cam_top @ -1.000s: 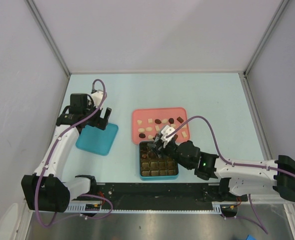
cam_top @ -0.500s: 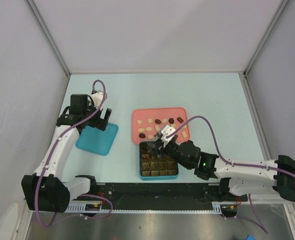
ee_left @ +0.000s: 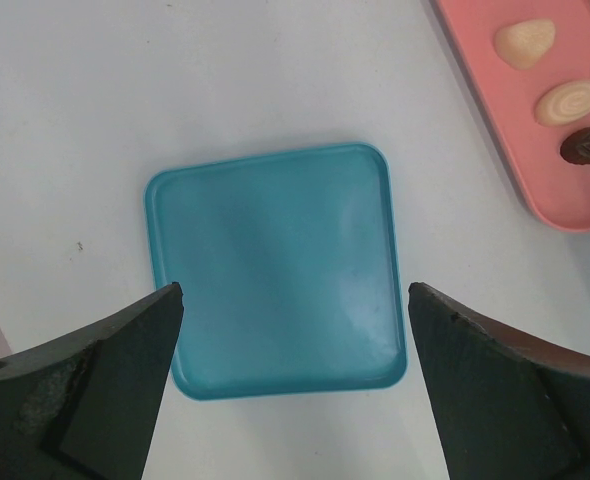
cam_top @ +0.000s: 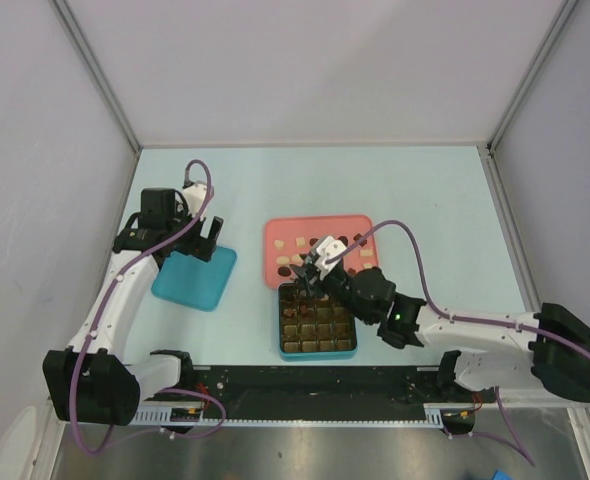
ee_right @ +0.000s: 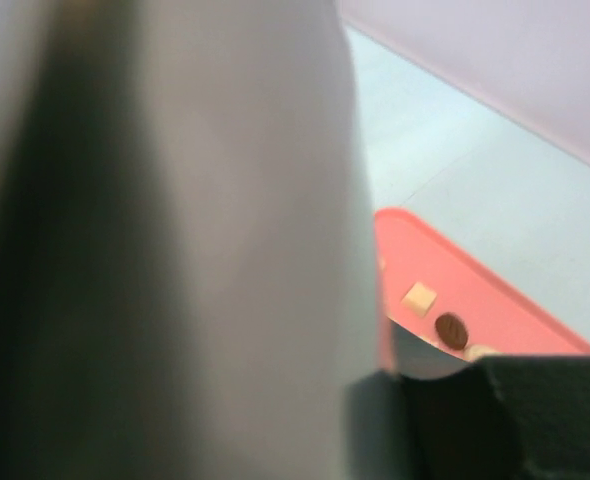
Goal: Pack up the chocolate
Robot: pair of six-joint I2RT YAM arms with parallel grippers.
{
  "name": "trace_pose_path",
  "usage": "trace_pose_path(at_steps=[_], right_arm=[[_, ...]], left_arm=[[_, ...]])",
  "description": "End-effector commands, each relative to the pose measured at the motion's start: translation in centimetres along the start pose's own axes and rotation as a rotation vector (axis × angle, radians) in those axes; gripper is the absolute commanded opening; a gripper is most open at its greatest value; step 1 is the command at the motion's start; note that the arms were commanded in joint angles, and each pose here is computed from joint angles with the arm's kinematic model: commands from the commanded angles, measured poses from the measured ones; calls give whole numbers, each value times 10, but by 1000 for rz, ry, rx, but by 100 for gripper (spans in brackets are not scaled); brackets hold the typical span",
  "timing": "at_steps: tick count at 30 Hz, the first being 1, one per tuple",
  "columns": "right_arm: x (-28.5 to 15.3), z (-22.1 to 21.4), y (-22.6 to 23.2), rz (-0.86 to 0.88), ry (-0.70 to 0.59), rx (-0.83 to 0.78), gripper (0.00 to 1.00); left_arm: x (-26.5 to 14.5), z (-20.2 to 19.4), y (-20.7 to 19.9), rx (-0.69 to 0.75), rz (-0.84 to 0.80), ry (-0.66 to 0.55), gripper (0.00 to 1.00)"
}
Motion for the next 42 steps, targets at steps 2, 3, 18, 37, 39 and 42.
trace_pose_path(at_steps=[2, 3, 18, 37, 39, 42], right_arm=[[42, 60, -20, 1, -238, 2, 36], [54, 52, -24, -5, -220, -5, 36], [158, 21, -75, -7, -188, 35, 47], [173, -29, -90, -14, -67, 87, 52], [173, -32, -91, -14, -53, 91, 50], [173, -35, -92, -17, -40, 100, 47]], left_arm=[[-9, 5, 3, 5, 29, -42, 100], [-9, 5, 3, 3, 30, -40, 100], [-7, 9, 5, 3, 31, -47, 100], [0, 4, 6, 9, 38, -33, 100], [0, 3, 6, 9, 43, -30, 100], [1, 2, 6, 13, 46, -28, 100]])
Point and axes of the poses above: each gripper's point midway between its finger pads, its own x axis out along the fingers, its own y axis along the line the jaws close on, z = x × y, the point moved 8 cm from there along -x, back along the fingers, and after that the axes turned 9 degrees about x, right-handed, at the moved point
